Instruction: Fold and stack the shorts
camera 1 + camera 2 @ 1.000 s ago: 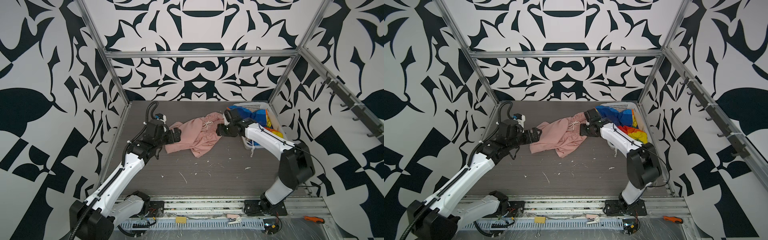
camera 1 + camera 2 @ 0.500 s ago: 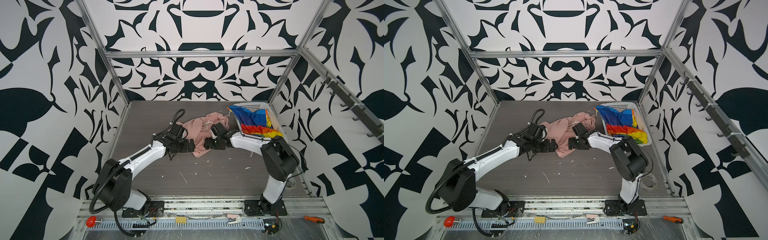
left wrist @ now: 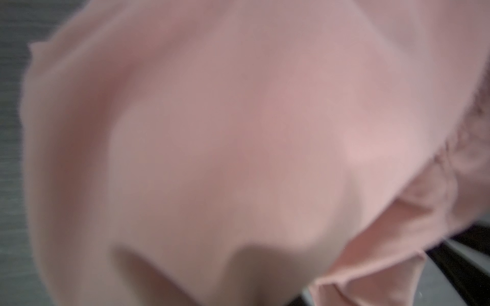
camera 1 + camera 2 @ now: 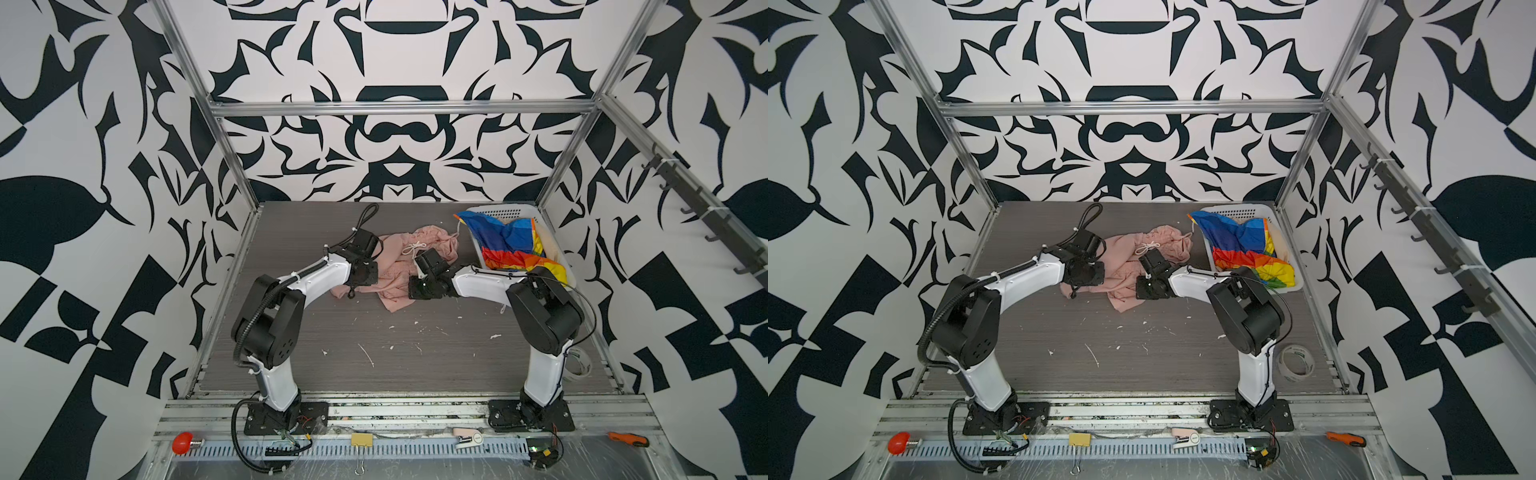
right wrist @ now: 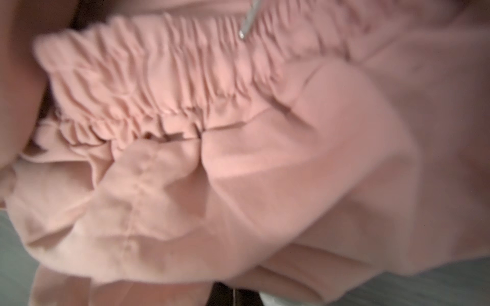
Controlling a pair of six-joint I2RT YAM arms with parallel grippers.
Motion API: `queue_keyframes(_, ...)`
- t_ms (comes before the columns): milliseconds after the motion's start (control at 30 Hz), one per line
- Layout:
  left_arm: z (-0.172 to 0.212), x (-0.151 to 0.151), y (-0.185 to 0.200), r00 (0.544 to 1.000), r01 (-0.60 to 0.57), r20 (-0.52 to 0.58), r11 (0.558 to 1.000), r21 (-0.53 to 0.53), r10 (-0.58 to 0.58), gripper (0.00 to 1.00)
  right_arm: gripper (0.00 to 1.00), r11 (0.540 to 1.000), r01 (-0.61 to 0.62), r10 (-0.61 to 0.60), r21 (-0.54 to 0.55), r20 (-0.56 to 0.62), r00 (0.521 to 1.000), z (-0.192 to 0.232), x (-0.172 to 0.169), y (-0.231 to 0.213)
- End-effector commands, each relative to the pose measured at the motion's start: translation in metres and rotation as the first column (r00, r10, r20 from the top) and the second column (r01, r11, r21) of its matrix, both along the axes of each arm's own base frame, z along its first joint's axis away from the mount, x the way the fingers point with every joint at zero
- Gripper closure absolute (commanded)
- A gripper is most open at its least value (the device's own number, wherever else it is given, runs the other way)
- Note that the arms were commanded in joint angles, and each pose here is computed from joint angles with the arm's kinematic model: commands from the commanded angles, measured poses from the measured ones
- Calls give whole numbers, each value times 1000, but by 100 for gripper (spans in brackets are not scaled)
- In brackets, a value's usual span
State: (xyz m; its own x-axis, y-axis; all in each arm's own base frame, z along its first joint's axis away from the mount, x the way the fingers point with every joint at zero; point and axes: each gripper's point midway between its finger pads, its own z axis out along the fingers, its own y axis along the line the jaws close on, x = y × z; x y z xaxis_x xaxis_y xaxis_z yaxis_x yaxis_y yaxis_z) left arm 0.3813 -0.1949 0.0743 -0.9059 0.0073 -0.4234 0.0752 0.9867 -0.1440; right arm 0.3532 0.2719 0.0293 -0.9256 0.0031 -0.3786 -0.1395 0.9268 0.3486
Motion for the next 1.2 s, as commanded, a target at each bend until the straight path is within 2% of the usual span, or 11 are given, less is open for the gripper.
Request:
queue_keyframes(0,22,25,30,996,-90,16,992,-92,92,100,100,1000,14,-13,-6,105,994,54,15,-23)
queue_keyframes(133,57,40,79,961,-251,37,922,-295,274,100,100,995,99,-102,21,214,972,122,37,-79)
queue_keyframes(267,83,35,136,878,-398,7,738,-545,479,100,100,972,233,-216,-10,334,918,176,56,-152)
queue_keyframes(333,92,25,157,842,-427,12,680,-596,540,100,100,960,274,-241,-54,334,911,180,58,-177)
queue_keyframes(467,94,4,159,837,-434,6,669,-603,548,94,100,961,248,-215,-120,237,948,143,50,-181)
queue_keyframes(600,81,-12,151,850,-438,-45,655,-615,526,59,70,967,231,-217,-106,127,968,103,38,-173)
queue_keyframes(700,79,-21,142,871,-420,-75,656,-627,486,21,48,969,218,-202,-119,133,970,103,30,-167)
queue_keyframes(733,79,-24,139,877,-412,-80,658,-630,474,6,45,969,211,-192,-129,149,970,107,27,-164)
queue_keyframes(767,79,-27,139,878,-413,-80,661,-626,472,1,43,971,197,-174,-133,163,971,111,23,-158)
queue_keyframes(967,92,-38,146,868,-400,-17,680,-615,496,1,34,988,36,-2,-153,219,976,118,-13,-80)
queue_keyframes(1167,102,-40,128,892,-354,5,704,-615,452,1,32,994,-108,104,17,160,982,91,-35,8)
